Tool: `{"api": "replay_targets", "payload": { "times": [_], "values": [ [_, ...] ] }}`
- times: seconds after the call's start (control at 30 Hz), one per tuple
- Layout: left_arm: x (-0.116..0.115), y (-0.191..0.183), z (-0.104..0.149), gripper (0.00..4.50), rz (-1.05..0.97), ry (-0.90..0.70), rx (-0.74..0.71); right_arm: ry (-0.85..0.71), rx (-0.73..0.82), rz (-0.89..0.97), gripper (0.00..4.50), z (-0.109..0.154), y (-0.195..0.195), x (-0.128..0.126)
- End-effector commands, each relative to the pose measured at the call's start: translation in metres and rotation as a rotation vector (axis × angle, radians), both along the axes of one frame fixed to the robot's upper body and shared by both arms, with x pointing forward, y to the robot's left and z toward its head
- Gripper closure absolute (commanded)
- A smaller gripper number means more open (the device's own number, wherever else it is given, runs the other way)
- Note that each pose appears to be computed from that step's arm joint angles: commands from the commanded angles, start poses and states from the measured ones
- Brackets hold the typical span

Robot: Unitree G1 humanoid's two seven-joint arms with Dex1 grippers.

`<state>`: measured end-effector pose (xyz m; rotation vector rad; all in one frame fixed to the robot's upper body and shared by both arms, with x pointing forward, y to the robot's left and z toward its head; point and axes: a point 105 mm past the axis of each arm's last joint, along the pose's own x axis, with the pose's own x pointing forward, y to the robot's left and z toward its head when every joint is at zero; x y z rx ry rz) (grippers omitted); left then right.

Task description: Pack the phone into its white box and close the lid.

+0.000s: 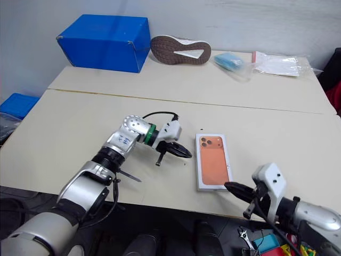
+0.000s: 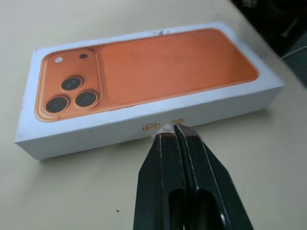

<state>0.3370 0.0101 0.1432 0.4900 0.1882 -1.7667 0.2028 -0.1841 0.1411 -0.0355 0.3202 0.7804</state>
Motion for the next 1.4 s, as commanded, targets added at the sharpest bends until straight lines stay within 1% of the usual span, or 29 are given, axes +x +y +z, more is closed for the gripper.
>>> {"api": "replay_targets", "payload": {
  "times": [0.03,0.13,0.27,0.33,0.47,0.53,0.63,0.7,0.8,0.83,0.9,0.93,1.0,1.03,1.13,1.23,1.33,1.37,1.4],
  "values": [
    [0.000,-0.020,0.025,4.50,-0.012,-0.009,-0.077,-0.014,0.007,-0.028,4.49,0.003,0.001,0.008],
    [0.004,-0.039,0.022,4.50,0.014,-0.032,-0.077,-0.002,-0.035,-0.056,4.49,-0.008,0.000,0.015],
    [0.017,-0.061,-0.005,4.50,0.122,-0.064,-0.020,-0.004,-0.069,-0.101,4.49,-0.021,0.002,0.025],
    [0.020,-0.062,-0.016,4.50,0.140,-0.086,0.015,0.004,-0.101,-0.107,4.49,-0.028,0.002,0.026],
    [0.021,-0.054,-0.039,4.50,0.132,-0.133,0.128,0.051,-0.189,-0.143,4.49,-0.050,-0.003,0.026],
    [0.022,-0.049,-0.044,4.50,0.135,-0.142,0.160,0.070,-0.207,-0.165,4.49,-0.060,-0.006,0.025],
    [0.024,-0.045,-0.046,4.50,0.135,-0.146,0.170,0.077,-0.213,-0.177,4.49,-0.068,-0.009,0.025],
    [0.025,-0.042,-0.044,4.50,0.143,-0.131,0.153,0.057,-0.204,-0.176,4.49,-0.067,-0.010,0.024],
    [0.028,-0.037,-0.033,4.50,0.171,-0.084,0.093,-0.035,-0.167,-0.171,4.49,-0.050,-0.010,0.024],
    [0.029,-0.031,-0.025,4.50,0.172,-0.055,0.056,-0.072,-0.144,-0.171,4.49,-0.039,-0.013,0.023],
    [0.030,-0.009,-0.008,4.13,0.173,-0.018,-0.013,-0.124,-0.118,-0.145,4.50,-0.020,-0.019,0.018],
    [0.029,0.002,-0.002,3.96,0.163,-0.006,-0.029,-0.136,-0.116,-0.129,4.15,-0.013,-0.023,0.014],
    [0.023,0.029,0.006,3.33,0.149,0.017,-0.041,-0.146,-0.128,-0.071,3.62,-0.001,-0.031,0.004],
    [0.019,0.045,0.011,3.01,0.149,0.030,-0.051,-0.148,-0.131,-0.032,3.26,0.007,-0.035,-0.002],
    [-0.005,0.094,0.026,2.07,0.147,0.078,-0.062,-0.107,-0.119,0.052,2.29,0.031,-0.051,-0.017],
    [-0.030,0.125,0.042,1.06,0.174,0.118,-0.064,-0.097,-0.079,0.101,1.21,0.059,-0.063,-0.022],
    [-0.050,0.145,0.061,0.09,0.238,0.135,-0.102,-0.105,-0.096,0.125,0.17,0.079,-0.076,-0.020],
    [-0.054,0.149,0.067,0.01,0.268,0.119,-0.119,-0.112,-0.115,0.129,0.05,0.083,-0.081,-0.019],
    [-0.058,0.152,0.073,0.01,0.299,0.108,-0.135,-0.123,-0.132,0.128,0.05,0.088,-0.086,-0.017]
  ]
}}
